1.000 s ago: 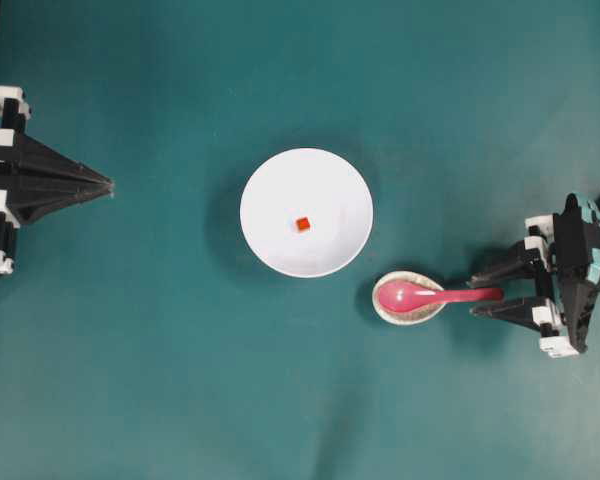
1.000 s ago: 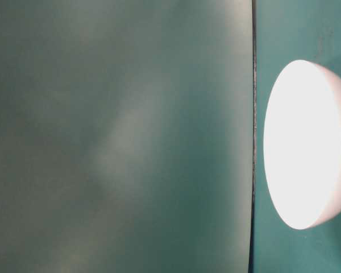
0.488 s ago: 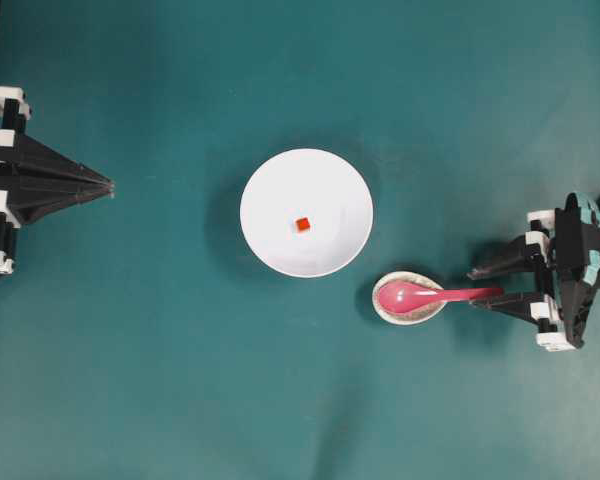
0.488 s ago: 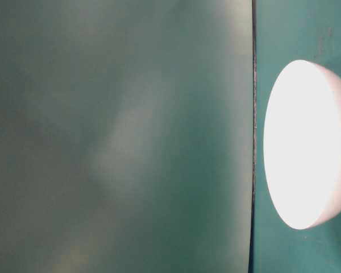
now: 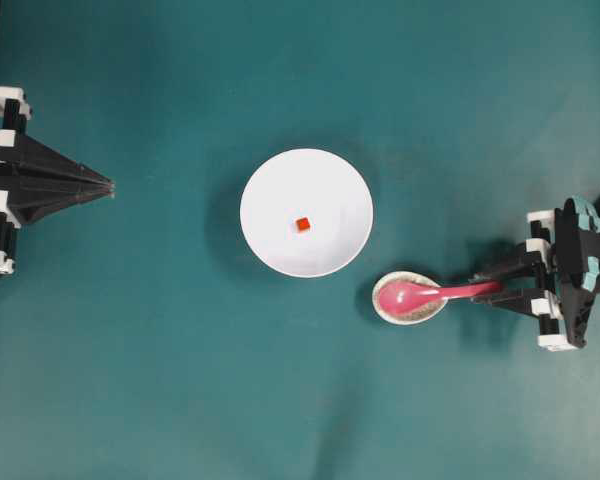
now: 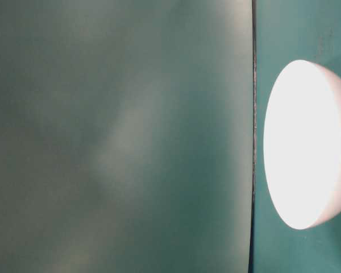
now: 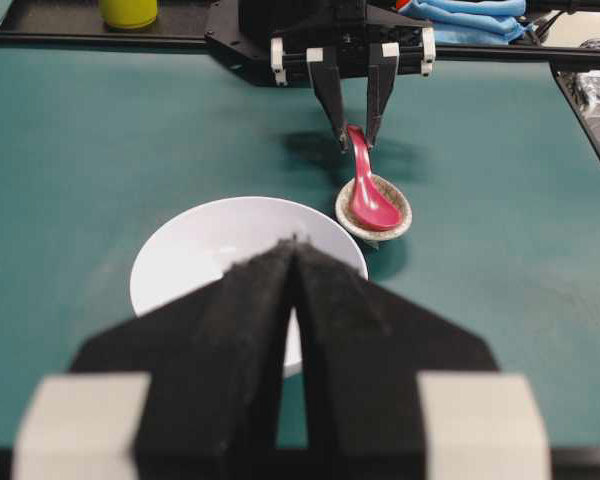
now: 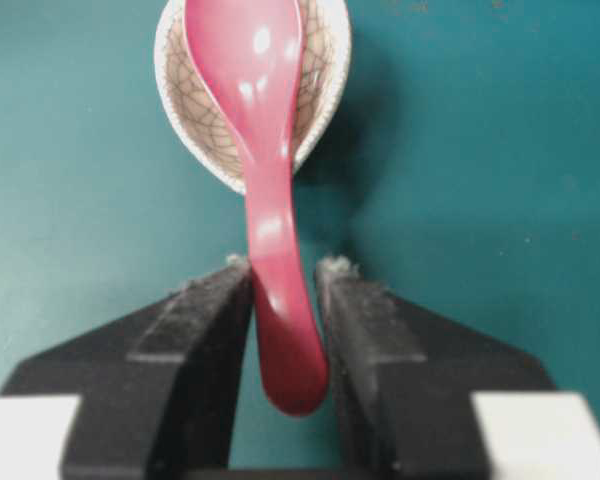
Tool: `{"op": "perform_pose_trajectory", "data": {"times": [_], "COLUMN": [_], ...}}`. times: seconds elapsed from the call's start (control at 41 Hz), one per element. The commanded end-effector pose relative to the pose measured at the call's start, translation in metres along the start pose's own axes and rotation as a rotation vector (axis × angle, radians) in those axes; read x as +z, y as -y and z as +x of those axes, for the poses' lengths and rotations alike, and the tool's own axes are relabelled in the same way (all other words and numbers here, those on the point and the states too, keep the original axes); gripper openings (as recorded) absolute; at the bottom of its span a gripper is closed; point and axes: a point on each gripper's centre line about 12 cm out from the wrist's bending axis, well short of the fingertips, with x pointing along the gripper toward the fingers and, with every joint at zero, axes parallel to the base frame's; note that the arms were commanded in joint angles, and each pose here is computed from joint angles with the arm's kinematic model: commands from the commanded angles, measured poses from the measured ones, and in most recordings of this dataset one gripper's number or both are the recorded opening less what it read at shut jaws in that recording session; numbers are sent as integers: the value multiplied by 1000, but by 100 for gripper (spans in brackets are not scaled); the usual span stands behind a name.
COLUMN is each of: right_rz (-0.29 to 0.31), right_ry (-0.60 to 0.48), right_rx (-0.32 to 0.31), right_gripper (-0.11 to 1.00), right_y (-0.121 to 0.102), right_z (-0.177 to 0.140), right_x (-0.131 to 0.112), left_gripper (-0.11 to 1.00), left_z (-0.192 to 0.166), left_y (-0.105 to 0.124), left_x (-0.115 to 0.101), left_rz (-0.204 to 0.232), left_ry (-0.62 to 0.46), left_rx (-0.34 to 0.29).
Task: Grip the spoon and scoop the red block from the bowl with right arm.
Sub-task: 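Close the right gripper on the pink spoon handle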
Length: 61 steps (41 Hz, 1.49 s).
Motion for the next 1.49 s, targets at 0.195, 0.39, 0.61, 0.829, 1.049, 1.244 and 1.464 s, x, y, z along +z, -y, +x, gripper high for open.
{"op": "perform_pose_trajectory", "data": {"times": [0.195,0.39,0.61,0.829,1.049,1.244,1.464], "right_rz": [4,15,33,39,35,18,-21], "right_ry": [27,55,-9,-50,-45,-11,71], "right_rx": [15,32,38,43,45,45,34], "right_gripper": [24,24,24,28,47,48,48], "right_y": [-6,-11,-12,-13,-14,-13,-6], "right_z": [3,5,3,2,2,1,-4], "right_x": [7,16,11,8,9,12,16], "left_gripper": [0,0,0,0,0,0,0], "left_z": [2,2,2,2,2,2,2], "left_y": [0,0,0,0,0,0,0], "left_x": [9,8,7,7,8,7,7], "left_rz": [0,0,0,0,-2,-5,-29], "left_ry": [14,11,5,5,6,5,-2], "left_rx": [0,0,0,0,0,0,0]}}
